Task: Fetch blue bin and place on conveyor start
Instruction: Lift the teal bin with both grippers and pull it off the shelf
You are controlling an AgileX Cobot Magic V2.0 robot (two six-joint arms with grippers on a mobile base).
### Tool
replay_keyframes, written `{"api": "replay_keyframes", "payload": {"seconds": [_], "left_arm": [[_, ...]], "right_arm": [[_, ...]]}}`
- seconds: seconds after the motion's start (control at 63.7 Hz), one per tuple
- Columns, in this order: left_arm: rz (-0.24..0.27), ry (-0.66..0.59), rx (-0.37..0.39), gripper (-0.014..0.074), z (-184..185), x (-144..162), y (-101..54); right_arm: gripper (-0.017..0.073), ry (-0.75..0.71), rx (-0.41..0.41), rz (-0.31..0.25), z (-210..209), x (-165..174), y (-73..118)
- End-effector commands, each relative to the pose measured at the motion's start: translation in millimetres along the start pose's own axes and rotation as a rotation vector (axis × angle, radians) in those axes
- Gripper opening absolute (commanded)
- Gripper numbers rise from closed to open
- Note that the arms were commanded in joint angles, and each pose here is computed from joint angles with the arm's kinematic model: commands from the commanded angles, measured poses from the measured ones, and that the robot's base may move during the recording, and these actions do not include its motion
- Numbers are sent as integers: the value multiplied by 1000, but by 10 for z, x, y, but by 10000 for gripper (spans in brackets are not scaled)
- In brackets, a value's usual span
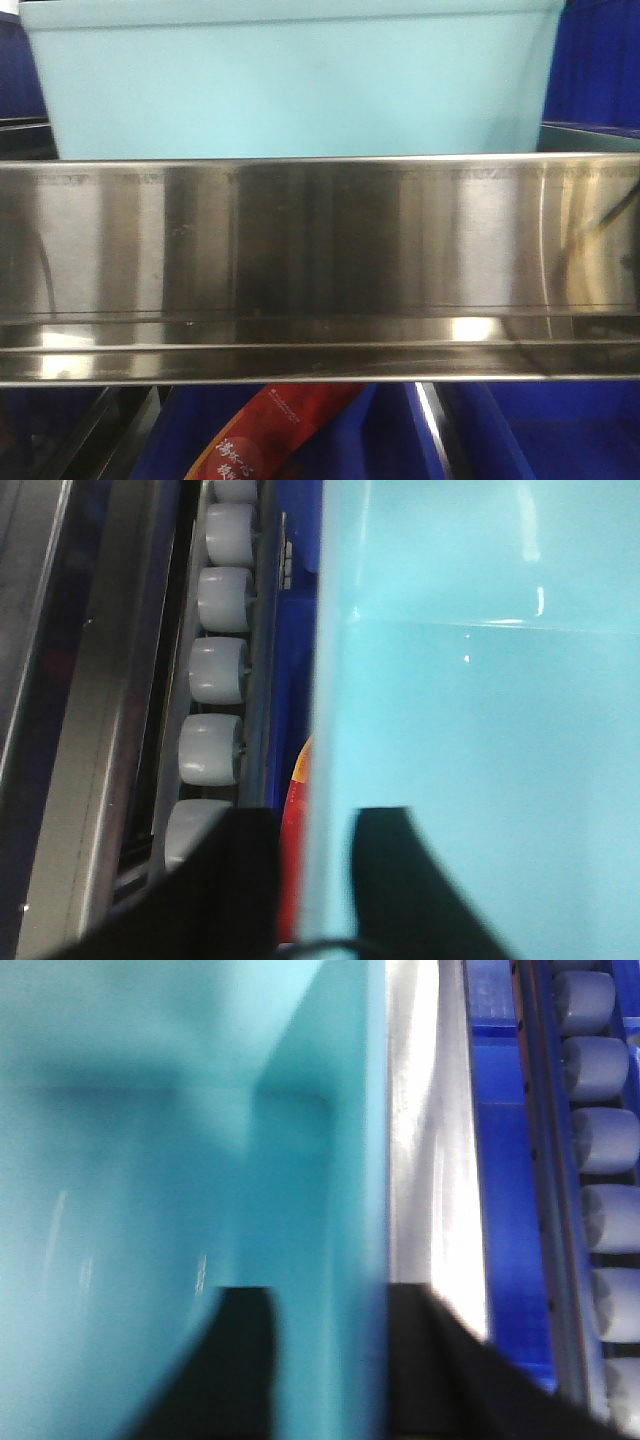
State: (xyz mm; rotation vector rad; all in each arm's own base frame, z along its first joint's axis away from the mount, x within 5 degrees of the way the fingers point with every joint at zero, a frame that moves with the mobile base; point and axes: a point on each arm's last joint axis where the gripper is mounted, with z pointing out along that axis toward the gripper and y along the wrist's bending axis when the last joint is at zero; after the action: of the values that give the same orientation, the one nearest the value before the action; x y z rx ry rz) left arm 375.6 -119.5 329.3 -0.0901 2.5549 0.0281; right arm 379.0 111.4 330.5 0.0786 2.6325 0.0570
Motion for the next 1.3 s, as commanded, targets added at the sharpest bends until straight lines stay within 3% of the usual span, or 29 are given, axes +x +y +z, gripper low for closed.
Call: {"api": "replay_keyframes", "payload": {"seconds": [0.0,0.031,0.361,0.534,0.769,0.957,1.099,1.287], "left_arm": [[-4,-15,8,-85,-25,-25,7],[-4,-15,8,-110,-25,-25,7],[-41,-47,5,-111,-159,-36,22],[-60,-105,16,-111,-448,-43,62],[-42,-245,60,-111,-1042,-51,73],[-30,-352,56,-111,-1485,-154,54],[-50,-445,105,-111,-1775,-249,44],[-64,-501,114,-111,-1942,-307,86]], "right_arm": [[-107,-29,-2,0,-45,-37,-18],[-165,-29,-2,0,-45,-37,-18],[-162,-72,36,46,-216,-85,-74],[-162,-139,17,59,-512,-114,-95],[-162,-256,9,25,-989,-38,-37],[-162,-354,-8,41,-1437,-81,-47],[-162,-445,-24,42,-1740,-166,-80],[-162,-465,-23,33,-1893,-174,-109]]}}
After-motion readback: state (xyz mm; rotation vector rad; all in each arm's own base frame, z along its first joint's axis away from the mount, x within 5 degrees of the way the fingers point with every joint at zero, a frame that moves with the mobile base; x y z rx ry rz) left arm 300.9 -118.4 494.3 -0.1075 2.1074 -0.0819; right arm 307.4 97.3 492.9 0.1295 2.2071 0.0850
